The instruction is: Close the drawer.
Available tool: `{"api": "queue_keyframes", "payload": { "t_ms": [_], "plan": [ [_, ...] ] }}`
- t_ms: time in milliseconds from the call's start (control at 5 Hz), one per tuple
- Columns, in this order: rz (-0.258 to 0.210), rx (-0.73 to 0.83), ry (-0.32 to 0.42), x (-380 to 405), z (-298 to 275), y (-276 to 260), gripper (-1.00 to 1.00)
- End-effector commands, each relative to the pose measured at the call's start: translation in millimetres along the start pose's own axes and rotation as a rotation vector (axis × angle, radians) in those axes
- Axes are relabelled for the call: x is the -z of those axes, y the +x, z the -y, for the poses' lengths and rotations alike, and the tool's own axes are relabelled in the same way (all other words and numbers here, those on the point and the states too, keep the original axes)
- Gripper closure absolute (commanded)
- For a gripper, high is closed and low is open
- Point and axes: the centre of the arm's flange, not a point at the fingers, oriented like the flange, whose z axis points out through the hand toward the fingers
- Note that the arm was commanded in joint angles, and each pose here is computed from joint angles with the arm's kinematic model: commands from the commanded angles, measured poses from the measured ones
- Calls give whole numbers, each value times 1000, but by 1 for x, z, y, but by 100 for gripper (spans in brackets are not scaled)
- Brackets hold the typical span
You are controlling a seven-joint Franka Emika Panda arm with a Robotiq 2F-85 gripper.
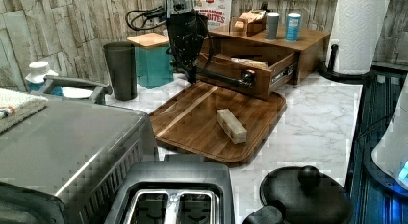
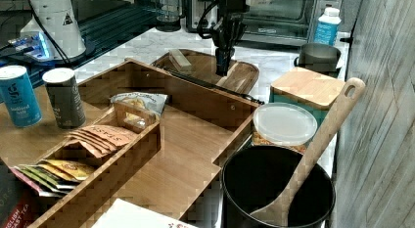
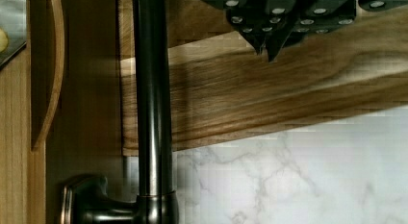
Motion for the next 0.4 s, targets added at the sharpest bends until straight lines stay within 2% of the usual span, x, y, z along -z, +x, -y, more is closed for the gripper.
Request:
{"api": "queue_keyframes", "payload": {
  "t_ms": [200,400],
  "plan": [
    [6,73,32,-20,-43,33,100],
    [22,48,59,-20,-55,35,100]
  ]
}}
